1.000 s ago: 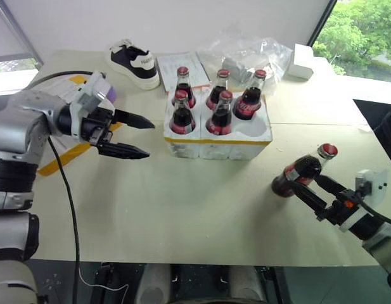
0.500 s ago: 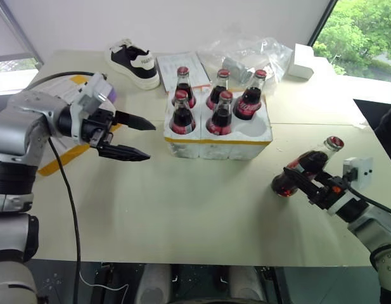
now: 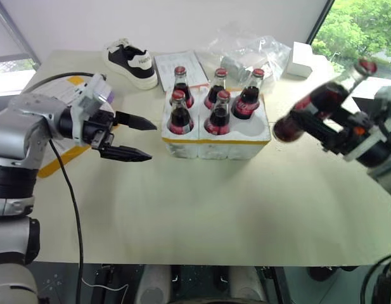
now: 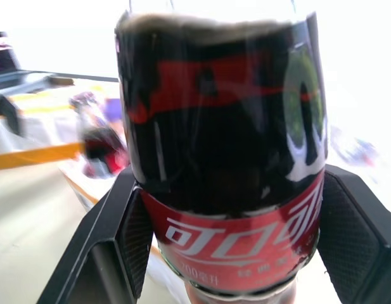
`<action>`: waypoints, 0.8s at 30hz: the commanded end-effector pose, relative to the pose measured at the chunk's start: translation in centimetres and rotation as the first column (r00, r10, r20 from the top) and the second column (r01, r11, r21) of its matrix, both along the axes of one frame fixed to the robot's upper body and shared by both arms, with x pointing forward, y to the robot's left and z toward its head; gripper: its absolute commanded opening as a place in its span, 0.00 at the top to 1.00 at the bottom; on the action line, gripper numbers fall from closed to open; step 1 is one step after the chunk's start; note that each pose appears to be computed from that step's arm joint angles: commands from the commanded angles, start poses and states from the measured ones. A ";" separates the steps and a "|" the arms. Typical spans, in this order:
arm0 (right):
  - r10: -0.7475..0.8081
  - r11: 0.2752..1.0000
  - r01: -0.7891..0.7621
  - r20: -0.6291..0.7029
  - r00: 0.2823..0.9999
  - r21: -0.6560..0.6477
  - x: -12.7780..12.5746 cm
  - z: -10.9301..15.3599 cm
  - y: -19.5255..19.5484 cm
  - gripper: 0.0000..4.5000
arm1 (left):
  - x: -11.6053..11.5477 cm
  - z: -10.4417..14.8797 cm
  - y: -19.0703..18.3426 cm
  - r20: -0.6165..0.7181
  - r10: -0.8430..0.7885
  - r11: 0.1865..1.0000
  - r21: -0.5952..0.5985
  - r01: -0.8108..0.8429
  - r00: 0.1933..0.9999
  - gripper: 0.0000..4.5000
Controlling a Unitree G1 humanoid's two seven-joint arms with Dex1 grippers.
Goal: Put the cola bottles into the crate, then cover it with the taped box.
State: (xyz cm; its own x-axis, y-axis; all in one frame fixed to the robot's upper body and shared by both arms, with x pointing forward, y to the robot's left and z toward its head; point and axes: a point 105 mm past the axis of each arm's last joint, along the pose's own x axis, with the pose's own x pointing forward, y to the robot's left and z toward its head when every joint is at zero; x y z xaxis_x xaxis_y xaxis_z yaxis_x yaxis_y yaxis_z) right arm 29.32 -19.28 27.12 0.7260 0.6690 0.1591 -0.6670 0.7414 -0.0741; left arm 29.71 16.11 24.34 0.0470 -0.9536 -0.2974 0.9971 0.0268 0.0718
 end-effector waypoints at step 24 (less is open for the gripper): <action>0.051 0.997 -0.056 -0.086 0.995 -0.056 6.3 -2.8 2.8 0.36 | -1.0 1.4 0.8 0.060 0.056 0.998 -0.030 -0.055 0.997 0.00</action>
